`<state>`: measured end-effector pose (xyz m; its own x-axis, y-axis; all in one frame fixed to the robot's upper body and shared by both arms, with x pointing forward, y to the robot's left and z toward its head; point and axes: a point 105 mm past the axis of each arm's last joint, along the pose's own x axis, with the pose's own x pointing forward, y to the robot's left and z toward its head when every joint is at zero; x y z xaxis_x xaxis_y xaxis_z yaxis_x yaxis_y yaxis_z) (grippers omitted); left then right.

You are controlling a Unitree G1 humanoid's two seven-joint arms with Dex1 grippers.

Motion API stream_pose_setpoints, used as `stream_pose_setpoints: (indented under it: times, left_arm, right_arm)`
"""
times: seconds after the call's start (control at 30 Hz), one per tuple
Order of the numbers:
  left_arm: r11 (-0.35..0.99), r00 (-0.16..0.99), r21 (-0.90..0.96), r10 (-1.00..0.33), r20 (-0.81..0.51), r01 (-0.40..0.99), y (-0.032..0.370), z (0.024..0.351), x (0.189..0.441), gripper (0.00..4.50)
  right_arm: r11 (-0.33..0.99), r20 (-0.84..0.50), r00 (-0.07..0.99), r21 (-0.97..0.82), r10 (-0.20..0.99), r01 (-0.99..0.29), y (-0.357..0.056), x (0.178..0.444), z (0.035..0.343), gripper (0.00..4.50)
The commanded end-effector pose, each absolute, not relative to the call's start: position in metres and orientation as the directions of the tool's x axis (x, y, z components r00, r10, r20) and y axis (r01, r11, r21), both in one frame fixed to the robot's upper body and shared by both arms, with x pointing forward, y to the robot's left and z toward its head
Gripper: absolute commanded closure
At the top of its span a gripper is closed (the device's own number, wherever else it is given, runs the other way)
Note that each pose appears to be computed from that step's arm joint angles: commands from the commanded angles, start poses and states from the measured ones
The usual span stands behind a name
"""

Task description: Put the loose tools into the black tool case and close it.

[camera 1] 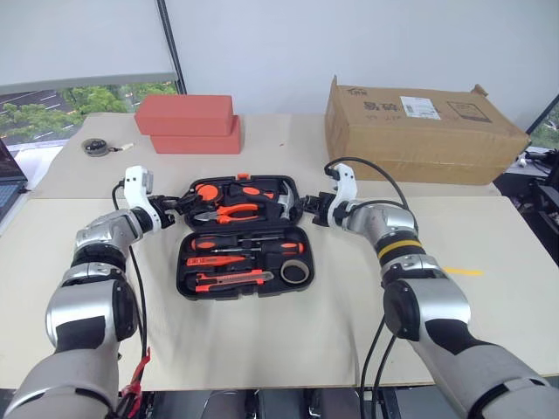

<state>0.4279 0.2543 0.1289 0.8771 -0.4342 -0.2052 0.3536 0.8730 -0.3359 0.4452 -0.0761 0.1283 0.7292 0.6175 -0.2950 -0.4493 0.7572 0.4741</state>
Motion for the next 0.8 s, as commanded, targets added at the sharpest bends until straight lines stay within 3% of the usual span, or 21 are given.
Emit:
stream_pose_setpoints:
  times: [0.03,0.1,0.2,0.5,0.53,0.57,0.8]
  left_arm:
    - [0.863,0.878,-0.347,-0.445,-0.178,0.367,0.253,0.135,0.429,0.00]
    - [0.856,0.868,-0.349,-0.461,-0.182,0.381,0.251,0.133,0.428,0.00]
    - [0.844,0.859,-0.359,-0.480,-0.175,0.399,0.248,0.132,0.426,0.67]
    - [0.793,0.814,-0.393,-0.558,-0.159,0.466,0.247,0.131,0.417,3.99]
    - [0.787,0.808,-0.399,-0.566,-0.162,0.471,0.247,0.130,0.415,4.09]
    - [0.779,0.801,-0.408,-0.575,-0.164,0.476,0.247,0.129,0.414,4.49]
    - [0.733,0.768,-0.436,-0.626,-0.135,0.521,0.243,0.131,0.408,4.49]
  right_arm:
    - [0.743,-0.232,0.738,0.448,0.634,-0.497,-0.075,0.449,0.151,4.48]
    - [0.748,-0.232,0.743,0.443,0.628,-0.494,-0.077,0.449,0.152,4.48]
    - [0.758,-0.235,0.750,0.432,0.618,-0.489,-0.080,0.450,0.152,4.50]
    - [0.768,-0.236,0.760,0.424,0.606,-0.480,-0.084,0.450,0.152,4.50]
    - [0.768,-0.236,0.760,0.424,0.606,-0.480,-0.084,0.450,0.152,4.50]
    - [0.769,-0.235,0.762,0.422,0.604,-0.480,-0.085,0.450,0.153,4.50]
    - [0.775,-0.205,0.778,0.406,0.593,-0.484,-0.096,0.449,0.160,4.50]
